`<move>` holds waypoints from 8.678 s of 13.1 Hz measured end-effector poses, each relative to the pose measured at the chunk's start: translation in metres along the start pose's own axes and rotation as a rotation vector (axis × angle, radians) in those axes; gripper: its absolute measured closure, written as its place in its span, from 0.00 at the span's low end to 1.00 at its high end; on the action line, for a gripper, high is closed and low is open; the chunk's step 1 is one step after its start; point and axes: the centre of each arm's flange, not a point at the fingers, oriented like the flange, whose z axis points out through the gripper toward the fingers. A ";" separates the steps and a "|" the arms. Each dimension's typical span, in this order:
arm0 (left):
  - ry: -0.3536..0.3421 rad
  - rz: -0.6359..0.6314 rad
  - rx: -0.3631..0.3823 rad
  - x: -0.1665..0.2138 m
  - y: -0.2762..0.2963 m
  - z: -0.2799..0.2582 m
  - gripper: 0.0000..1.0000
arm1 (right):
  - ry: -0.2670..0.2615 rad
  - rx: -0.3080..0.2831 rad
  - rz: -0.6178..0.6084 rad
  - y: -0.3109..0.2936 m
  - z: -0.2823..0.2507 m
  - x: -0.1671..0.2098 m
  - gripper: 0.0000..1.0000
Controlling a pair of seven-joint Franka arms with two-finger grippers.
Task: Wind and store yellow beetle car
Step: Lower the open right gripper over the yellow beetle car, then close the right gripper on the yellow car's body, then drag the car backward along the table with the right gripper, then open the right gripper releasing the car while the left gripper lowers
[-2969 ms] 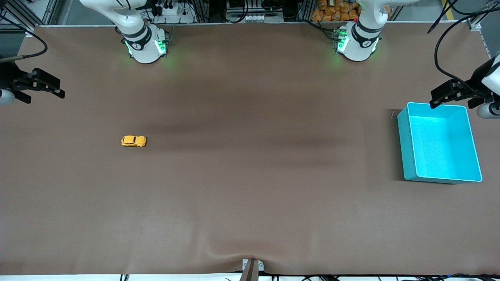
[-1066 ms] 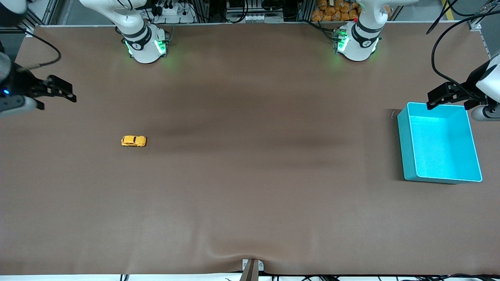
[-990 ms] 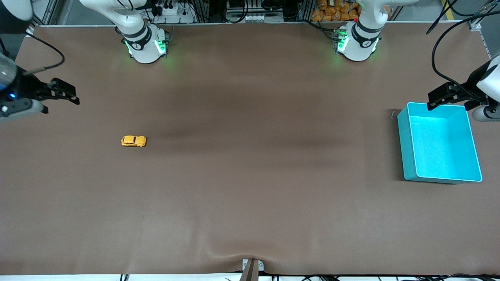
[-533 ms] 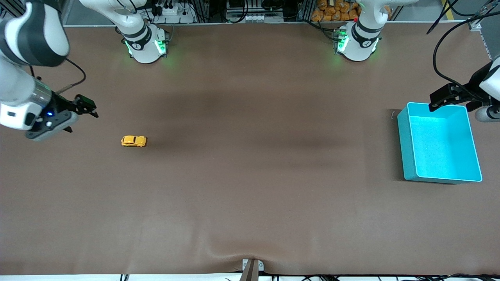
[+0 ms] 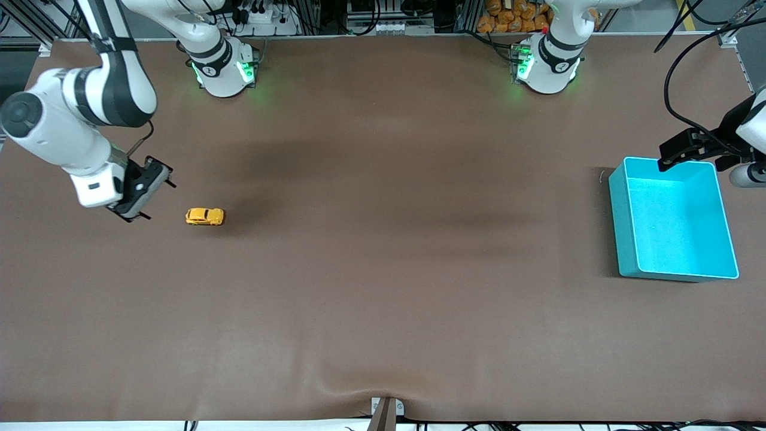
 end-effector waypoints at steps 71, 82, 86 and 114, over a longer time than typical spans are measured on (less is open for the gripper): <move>0.017 -0.002 0.001 0.004 -0.005 0.004 0.00 | -0.046 0.018 -0.448 0.013 0.165 -0.076 0.56; 0.006 0.006 0.001 0.003 -0.001 0.008 0.00 | -0.045 0.007 -0.466 0.040 0.163 -0.134 0.56; -0.004 0.011 0.002 0.002 0.002 0.008 0.00 | -0.045 0.004 -0.449 0.049 0.162 -0.154 0.56; -0.043 0.011 0.003 0.001 0.002 0.023 0.00 | 0.059 0.162 -0.288 0.145 0.082 -0.216 0.23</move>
